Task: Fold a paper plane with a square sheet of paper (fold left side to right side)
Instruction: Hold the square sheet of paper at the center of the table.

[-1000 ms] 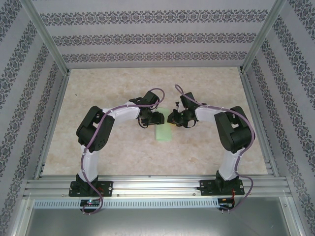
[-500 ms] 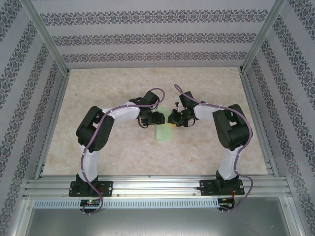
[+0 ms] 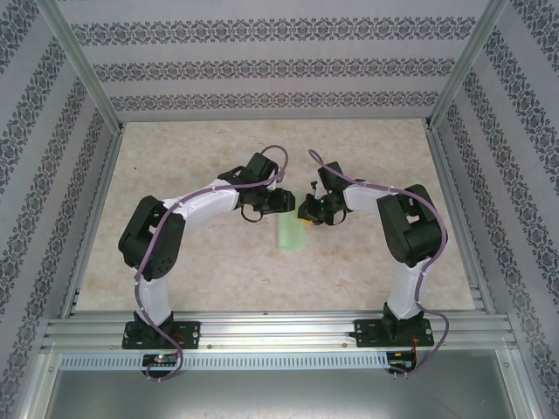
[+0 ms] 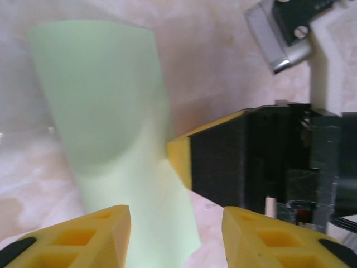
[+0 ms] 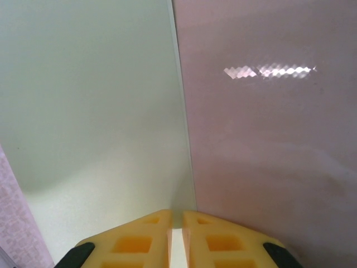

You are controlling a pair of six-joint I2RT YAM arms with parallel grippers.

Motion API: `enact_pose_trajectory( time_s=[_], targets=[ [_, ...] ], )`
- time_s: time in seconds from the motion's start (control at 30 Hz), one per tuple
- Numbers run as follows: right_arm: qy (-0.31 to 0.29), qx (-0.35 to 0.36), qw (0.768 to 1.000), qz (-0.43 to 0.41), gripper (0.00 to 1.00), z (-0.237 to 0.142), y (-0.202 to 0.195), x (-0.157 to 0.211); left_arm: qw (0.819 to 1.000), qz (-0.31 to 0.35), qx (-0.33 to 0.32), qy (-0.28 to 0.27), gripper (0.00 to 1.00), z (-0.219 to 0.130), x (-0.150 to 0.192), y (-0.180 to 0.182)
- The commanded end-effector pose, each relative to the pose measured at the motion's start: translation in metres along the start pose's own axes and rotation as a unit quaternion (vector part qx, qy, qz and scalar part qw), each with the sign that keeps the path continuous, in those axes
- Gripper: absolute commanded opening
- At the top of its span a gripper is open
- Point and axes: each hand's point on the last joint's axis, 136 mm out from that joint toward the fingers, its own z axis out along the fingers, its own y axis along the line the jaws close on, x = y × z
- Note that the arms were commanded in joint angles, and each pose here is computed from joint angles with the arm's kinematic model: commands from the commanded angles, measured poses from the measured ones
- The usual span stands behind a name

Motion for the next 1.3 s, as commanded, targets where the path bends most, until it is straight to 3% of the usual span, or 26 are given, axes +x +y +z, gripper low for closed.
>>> enact_pose_trajectory(
  time_s=[0.0,0.27,0.53,0.87,1.27],
  targets=[
    [0.027,0.046,0.999,0.008,0.16,0.017,-0.024,0.016,0.999,-0.004,0.043,0.010,0.44,0.010,0.001,-0.008],
    [0.028,0.048,0.998,0.007,0.16,0.018,-0.024,0.016,0.998,-0.021,0.043,0.035,0.39,0.034,0.013,0.007],
    [0.029,0.055,0.998,0.005,0.16,0.017,-0.026,0.016,0.998,-0.035,-0.027,0.047,0.36,0.044,0.027,0.050],
    [0.031,0.056,0.998,0.002,0.16,0.017,-0.027,0.018,0.995,-0.046,-0.068,0.055,0.35,0.049,0.040,0.085],
    [-0.053,-0.064,0.995,-0.060,0.16,-0.036,0.052,-0.026,0.995,-0.047,-0.061,0.065,0.35,0.054,0.051,0.089]
  ],
)
